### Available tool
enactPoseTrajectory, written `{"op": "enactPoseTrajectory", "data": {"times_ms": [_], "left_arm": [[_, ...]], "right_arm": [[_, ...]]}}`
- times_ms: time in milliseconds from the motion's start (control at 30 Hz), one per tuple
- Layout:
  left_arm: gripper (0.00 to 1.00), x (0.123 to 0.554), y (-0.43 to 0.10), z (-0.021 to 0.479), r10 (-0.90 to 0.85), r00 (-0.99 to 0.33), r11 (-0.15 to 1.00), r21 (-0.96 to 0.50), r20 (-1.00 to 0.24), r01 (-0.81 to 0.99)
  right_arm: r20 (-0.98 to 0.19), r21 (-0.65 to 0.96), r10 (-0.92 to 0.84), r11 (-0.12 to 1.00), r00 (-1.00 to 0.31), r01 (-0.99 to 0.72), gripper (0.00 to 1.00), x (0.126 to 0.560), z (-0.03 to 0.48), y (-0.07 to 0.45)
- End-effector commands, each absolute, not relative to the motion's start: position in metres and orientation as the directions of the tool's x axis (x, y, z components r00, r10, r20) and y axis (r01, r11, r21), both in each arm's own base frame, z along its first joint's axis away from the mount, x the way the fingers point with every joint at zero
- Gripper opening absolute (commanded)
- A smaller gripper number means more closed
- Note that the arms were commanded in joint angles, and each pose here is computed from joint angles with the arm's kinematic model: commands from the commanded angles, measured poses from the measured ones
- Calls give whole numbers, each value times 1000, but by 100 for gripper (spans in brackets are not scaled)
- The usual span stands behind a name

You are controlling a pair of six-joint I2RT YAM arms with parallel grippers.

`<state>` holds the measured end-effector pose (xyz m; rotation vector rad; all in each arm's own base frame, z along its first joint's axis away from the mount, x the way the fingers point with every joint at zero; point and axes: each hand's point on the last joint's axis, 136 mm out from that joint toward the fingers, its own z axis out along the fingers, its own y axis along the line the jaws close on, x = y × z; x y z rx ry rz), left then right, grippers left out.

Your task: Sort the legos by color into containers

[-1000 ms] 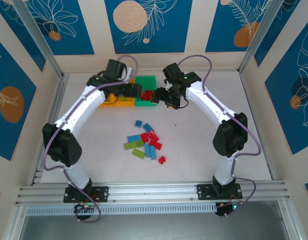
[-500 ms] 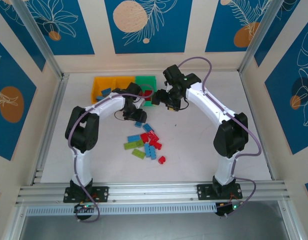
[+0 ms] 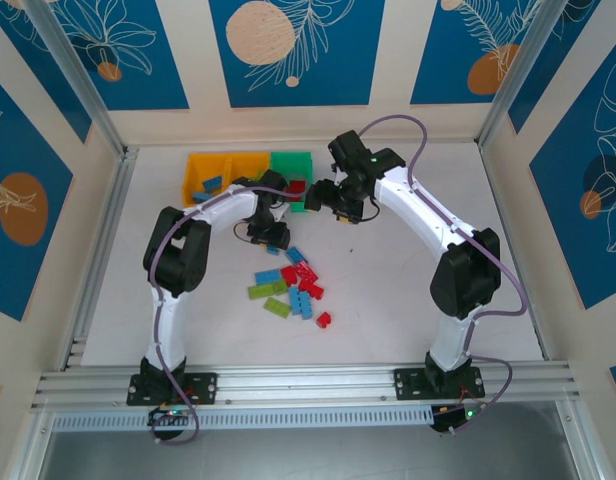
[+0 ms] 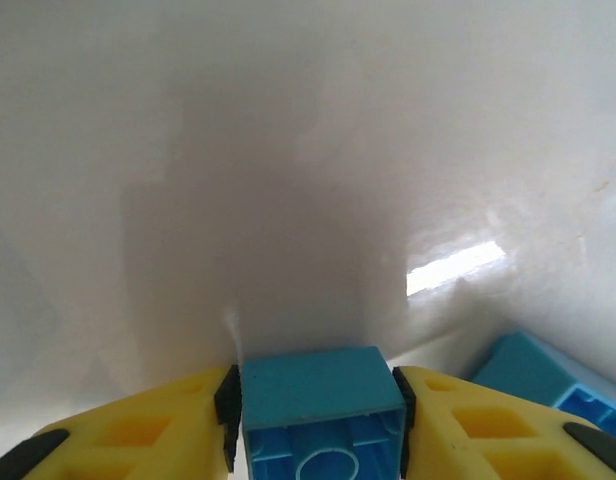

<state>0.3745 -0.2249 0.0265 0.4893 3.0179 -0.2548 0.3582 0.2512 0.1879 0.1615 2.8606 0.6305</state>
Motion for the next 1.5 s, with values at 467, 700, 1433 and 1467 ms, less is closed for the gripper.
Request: {"op": "enactPoseTrajectory", "data": {"times_ms": [467,700,1433,1467], "left_arm": [[29,451,-114,179,-86,-888,977,-212,-452,13],[30,521,-27,191,-273,-812,962,-151,-516,-227],[57,535,-38,242,-364,-747,926,-305,-556,-224],[57,525,-44,251,-353,-744,927,-320,-568,-195]], "right_arm": [[-189,462,143,886,-971,41,78,360,203,261],[-195,462,138,886,-971,33,78,364,205,263],[-192,410,68,912,-979,-17,78,352,184,256],[-193,403,44,914,-980,-38,78,348,181,257]]}}
